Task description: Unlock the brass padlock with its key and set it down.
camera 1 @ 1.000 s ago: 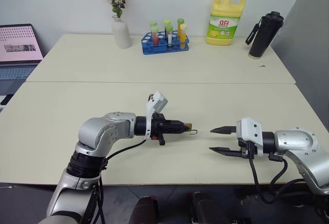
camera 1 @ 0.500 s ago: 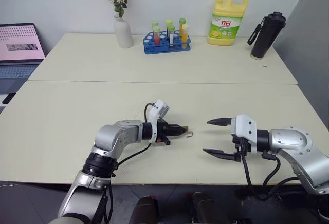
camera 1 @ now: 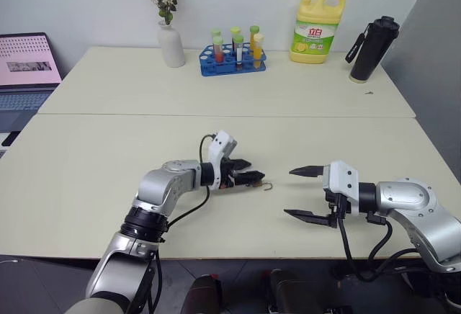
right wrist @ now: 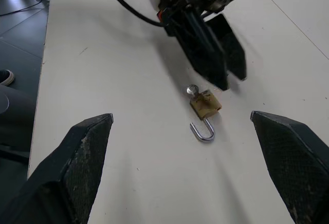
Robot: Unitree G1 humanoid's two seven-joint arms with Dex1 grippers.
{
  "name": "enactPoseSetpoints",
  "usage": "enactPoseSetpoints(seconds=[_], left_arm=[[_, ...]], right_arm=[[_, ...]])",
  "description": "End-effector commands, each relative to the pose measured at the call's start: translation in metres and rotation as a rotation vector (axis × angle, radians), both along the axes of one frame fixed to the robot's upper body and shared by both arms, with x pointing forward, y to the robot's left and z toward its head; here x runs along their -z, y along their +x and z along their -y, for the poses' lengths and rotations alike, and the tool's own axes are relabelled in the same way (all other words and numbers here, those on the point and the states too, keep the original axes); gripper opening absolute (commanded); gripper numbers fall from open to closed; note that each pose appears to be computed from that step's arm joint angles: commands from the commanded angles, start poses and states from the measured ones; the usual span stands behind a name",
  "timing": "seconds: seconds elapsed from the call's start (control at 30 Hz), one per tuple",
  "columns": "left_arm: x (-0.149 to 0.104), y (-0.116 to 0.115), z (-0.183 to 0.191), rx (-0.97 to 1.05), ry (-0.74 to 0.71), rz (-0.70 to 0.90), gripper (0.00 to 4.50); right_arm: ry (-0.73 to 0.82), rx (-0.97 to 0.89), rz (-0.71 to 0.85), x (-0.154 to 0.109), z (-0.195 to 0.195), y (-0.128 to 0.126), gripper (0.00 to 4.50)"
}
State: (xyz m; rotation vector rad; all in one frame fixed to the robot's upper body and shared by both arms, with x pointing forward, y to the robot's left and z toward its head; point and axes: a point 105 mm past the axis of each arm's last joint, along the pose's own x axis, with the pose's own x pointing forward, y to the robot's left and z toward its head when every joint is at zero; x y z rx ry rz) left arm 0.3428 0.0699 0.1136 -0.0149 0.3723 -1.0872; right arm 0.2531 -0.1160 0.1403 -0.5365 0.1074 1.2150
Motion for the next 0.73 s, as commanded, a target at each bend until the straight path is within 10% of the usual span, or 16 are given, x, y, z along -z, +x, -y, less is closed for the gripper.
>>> enactPoseSetpoints(seconds=[0.03,0.3,0.73], left_arm=[[-0.032,-0.003,-0.023,0.017,0.070,0.228,3.41],[-0.040,-0.038,-0.064,0.128,0.304,0.515,3.41],[-0.024,-0.089,-0.083,0.201,0.352,0.375,3.41]], right_arm=[[0.011,0.017,0.040,-0.011,0.001,0.001,4.50],[-0.003,0.024,0.020,-0.008,0.007,0.000,4.50],[-0.067,0.021,-0.038,0.003,0.029,0.008,4.50]])
